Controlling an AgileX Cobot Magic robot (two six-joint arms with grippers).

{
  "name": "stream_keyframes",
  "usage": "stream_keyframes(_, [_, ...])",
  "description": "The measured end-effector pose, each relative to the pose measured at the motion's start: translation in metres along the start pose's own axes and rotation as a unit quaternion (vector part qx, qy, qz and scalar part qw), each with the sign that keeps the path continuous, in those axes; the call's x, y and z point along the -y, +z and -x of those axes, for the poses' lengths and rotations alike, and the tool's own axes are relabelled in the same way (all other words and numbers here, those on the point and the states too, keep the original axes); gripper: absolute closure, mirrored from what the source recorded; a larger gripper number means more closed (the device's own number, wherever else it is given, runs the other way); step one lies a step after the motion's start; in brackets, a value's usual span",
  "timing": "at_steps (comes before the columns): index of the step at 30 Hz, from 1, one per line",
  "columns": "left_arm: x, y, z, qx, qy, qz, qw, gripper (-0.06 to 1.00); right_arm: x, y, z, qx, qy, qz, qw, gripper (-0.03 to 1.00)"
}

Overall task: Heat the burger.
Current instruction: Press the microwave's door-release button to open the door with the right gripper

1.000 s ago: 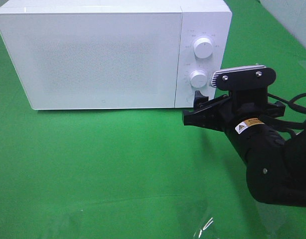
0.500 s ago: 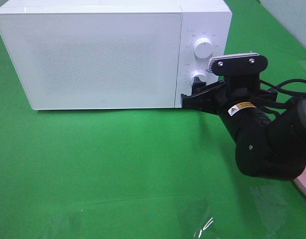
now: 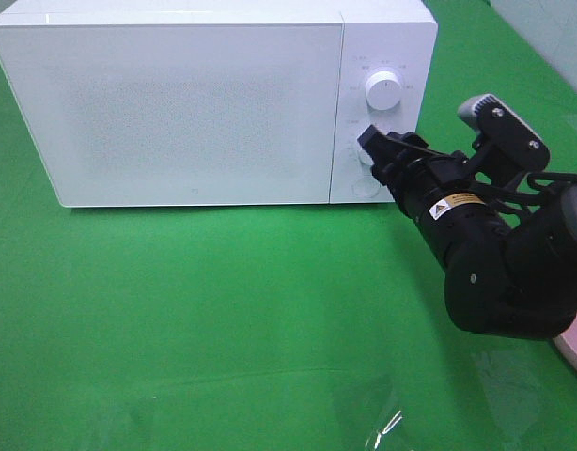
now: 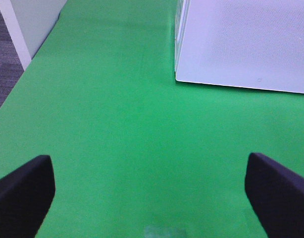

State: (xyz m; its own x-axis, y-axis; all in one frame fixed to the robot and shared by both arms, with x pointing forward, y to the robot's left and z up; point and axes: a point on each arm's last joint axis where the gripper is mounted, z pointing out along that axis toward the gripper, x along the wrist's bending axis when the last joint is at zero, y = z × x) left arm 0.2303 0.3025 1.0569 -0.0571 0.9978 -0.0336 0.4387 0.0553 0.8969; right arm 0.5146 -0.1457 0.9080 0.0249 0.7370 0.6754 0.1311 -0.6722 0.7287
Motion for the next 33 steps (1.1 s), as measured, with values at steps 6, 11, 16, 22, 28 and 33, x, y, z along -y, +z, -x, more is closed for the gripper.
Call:
stream_keyframes(6, [0.0, 0.0, 0.0, 0.0, 0.0, 0.0, 1.0, -0.01, 0.003, 0.0, 0.001, 0.011, 0.226, -0.013, 0.974, 0.8])
stream_keyframes(11, [0.0, 0.0, 0.0, 0.0, 0.0, 0.0, 1.0, -0.01, 0.01, -0.001, 0.006, 0.051, 0.316, -0.044, 0.947, 0.96])
stream_keyframes(16, [0.0, 0.0, 0.0, 0.0, 0.0, 0.0, 1.0, -0.01, 0.015, -0.001, 0.009, 0.066, 0.331, -0.054, 0.94, 0.96])
stream_keyframes(22, [0.0, 0.0, 0.0, 0.0, 0.0, 0.0, 1.0, -0.01, 0.036, -0.002, 0.023, 0.113, 0.357, -0.097, 0.922, 0.96])
stream_keyframes(28, [0.0, 0.0, 0.0, 0.0, 0.0, 0.0, 1.0, -0.01, 0.041, 0.005, 0.03, 0.115, 0.369, -0.113, 0.915, 0.96])
stream_keyframes(33, [0.0, 0.0, 0.0, 0.0, 0.0, 0.0, 1.0, -0.01, 0.033, 0.018, 0.029, 0.097, 0.377, -0.113, 0.914, 0.96])
